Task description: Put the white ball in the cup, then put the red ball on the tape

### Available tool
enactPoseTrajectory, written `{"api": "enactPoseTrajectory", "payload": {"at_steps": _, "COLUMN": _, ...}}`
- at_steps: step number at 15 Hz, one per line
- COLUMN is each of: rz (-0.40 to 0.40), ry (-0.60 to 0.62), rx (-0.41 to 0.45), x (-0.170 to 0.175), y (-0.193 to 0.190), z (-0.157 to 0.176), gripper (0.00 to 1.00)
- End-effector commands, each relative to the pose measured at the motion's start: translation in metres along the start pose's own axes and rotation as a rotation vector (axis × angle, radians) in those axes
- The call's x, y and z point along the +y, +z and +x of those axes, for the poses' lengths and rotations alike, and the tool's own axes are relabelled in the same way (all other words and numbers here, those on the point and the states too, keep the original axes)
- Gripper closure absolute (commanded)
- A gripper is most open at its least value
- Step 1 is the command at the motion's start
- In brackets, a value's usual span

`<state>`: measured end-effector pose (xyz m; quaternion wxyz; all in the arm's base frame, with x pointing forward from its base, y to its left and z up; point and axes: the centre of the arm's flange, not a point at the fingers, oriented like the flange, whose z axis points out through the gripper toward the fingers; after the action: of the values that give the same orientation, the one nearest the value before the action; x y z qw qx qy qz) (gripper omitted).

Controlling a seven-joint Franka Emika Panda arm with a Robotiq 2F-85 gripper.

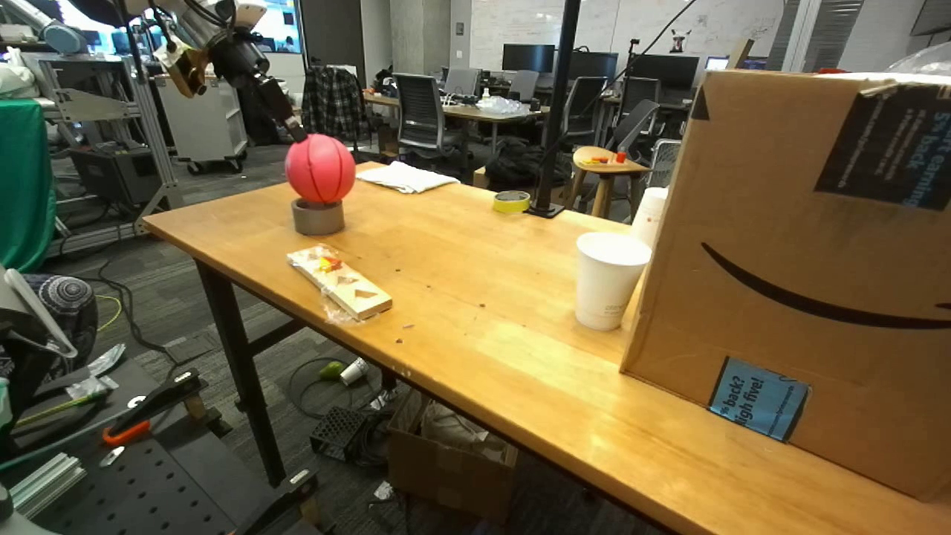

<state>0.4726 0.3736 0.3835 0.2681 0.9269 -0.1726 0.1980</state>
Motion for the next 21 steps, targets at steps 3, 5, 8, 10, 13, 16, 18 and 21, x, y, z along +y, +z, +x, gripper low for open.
{"api": "enactPoseTrajectory", "payload": {"at_steps": 3, "rz": 0.005, "ry": 0.005, "rx": 0.006, "x": 0.011, "y": -0.005, "z": -0.002, "gripper": 0.99}}
{"api": "enactPoseTrajectory", "payload": {"at_steps": 5, "rz": 0.005, "ry": 0.002, "rx": 0.005, "x": 0.01, "y": -0.006, "z": -0.004, "gripper": 0.99}}
{"api": "enactPoseTrajectory", "payload": {"at_steps": 8, "rz": 0.002, "ry": -0.008, "rx": 0.007, "x": 0.005, "y": -0.007, "z": -0.01, "gripper": 0.99}}
{"api": "enactPoseTrajectory", "payload": {"at_steps": 10, "rz": 0.001, "ry": -0.015, "rx": 0.006, "x": 0.002, "y": -0.007, "z": -0.015, "gripper": 0.99}}
{"api": "enactPoseTrajectory", "payload": {"at_steps": 13, "rz": -0.008, "ry": -0.026, "rx": 0.001, "x": -0.002, "y": -0.003, "z": -0.021, "gripper": 0.99}}
{"api": "enactPoseTrajectory", "payload": {"at_steps": 16, "rz": -0.009, "ry": -0.027, "rx": -0.004, "x": -0.003, "y": -0.003, "z": -0.023, "gripper": 0.71}}
{"api": "enactPoseTrajectory", "payload": {"at_steps": 18, "rz": -0.005, "ry": -0.024, "rx": -0.002, "x": -0.003, "y": -0.005, "z": -0.023, "gripper": 0.67}}
{"api": "enactPoseTrajectory", "payload": {"at_steps": 21, "rz": -0.002, "ry": -0.025, "rx": -0.004, "x": -0.003, "y": -0.005, "z": -0.023, "gripper": 0.48}}
